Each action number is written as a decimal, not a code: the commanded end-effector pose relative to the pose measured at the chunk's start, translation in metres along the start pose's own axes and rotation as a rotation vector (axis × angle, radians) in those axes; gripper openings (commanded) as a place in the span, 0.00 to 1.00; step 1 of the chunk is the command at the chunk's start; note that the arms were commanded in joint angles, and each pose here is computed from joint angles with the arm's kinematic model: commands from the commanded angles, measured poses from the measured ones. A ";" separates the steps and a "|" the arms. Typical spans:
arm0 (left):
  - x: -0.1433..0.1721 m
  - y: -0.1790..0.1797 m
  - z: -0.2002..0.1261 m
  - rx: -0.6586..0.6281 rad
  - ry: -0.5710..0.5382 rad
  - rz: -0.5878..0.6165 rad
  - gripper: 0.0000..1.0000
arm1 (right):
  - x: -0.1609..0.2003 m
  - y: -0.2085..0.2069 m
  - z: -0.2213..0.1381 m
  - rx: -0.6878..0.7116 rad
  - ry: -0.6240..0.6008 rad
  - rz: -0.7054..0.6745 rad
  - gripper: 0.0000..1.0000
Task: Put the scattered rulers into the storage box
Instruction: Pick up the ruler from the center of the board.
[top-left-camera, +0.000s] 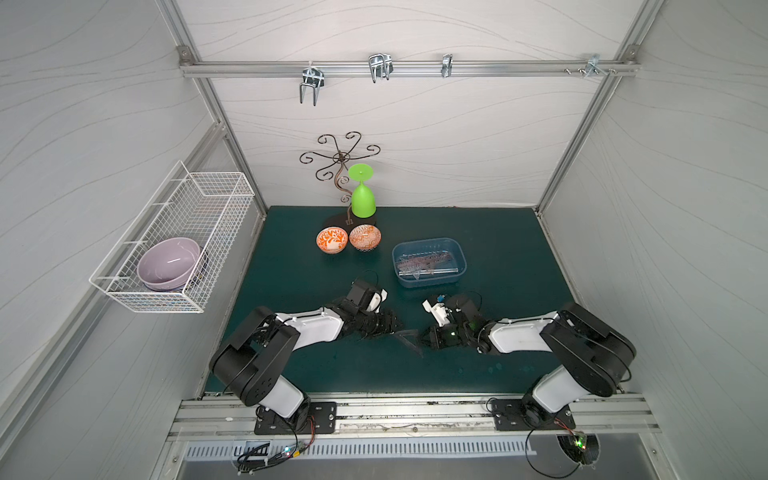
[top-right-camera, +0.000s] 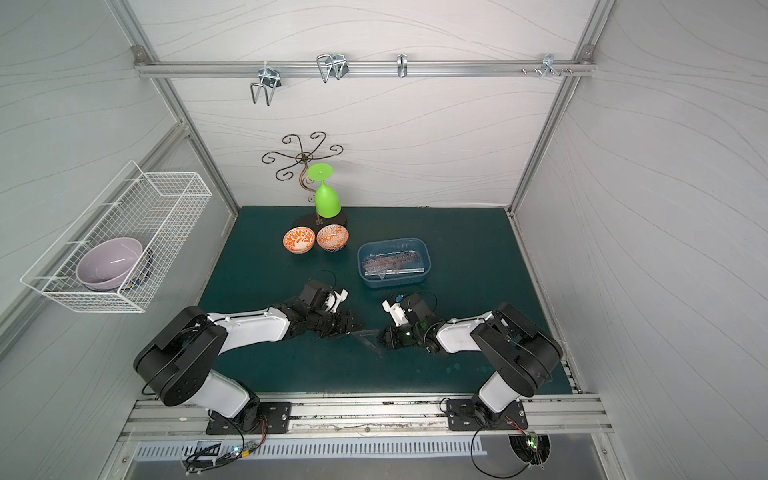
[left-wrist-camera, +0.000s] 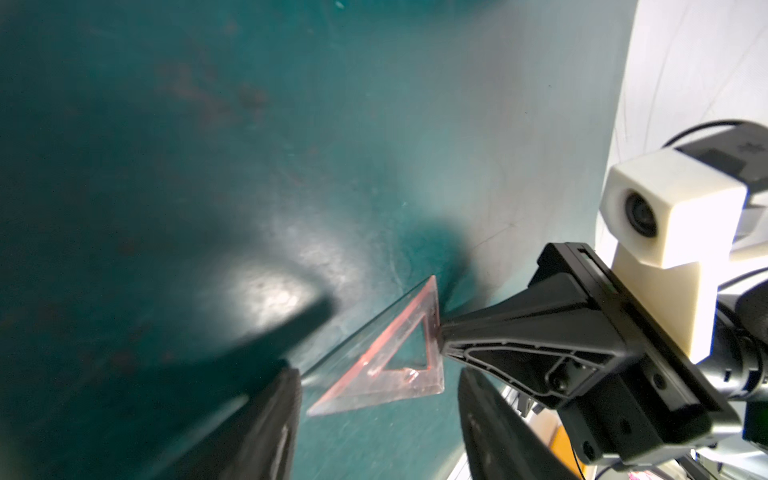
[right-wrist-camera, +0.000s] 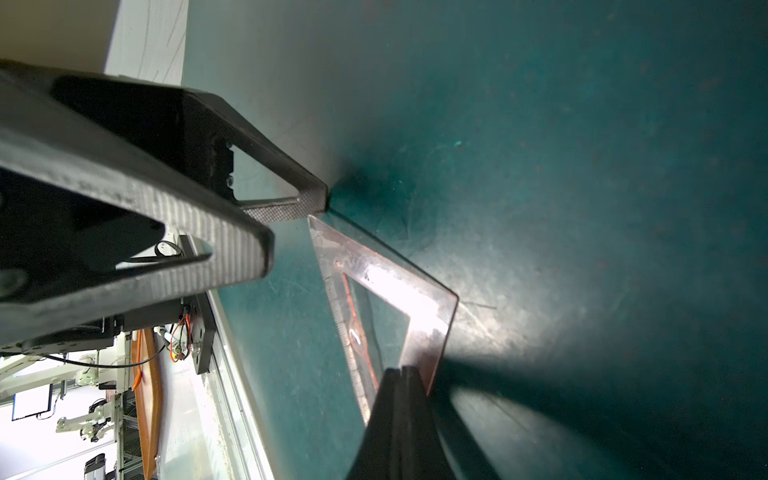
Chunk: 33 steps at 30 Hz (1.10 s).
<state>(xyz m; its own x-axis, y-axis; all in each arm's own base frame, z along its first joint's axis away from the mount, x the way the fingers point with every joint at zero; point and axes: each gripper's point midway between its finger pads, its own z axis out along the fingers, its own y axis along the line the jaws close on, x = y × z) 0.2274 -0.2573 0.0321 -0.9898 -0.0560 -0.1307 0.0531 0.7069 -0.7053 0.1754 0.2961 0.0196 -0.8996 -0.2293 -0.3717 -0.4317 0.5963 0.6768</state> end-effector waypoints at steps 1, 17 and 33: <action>0.038 0.030 0.007 -0.078 0.109 -0.082 0.62 | 0.051 -0.045 0.001 0.176 0.151 0.109 0.01; 0.030 0.026 0.010 -0.074 0.101 -0.041 0.47 | 0.053 -0.047 0.003 0.175 0.158 0.112 0.01; 0.027 0.021 0.012 -0.056 0.103 -0.019 0.05 | 0.046 -0.041 -0.004 0.173 0.145 0.094 0.01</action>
<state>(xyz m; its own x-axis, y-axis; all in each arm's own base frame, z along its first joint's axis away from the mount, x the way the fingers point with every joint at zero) 0.2182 -0.2576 0.0170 -0.9951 -0.0266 -0.0949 0.0475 0.7144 -0.6981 0.1761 0.2969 0.0184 -0.9002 -0.2320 -0.3685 -0.4307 0.5984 0.6756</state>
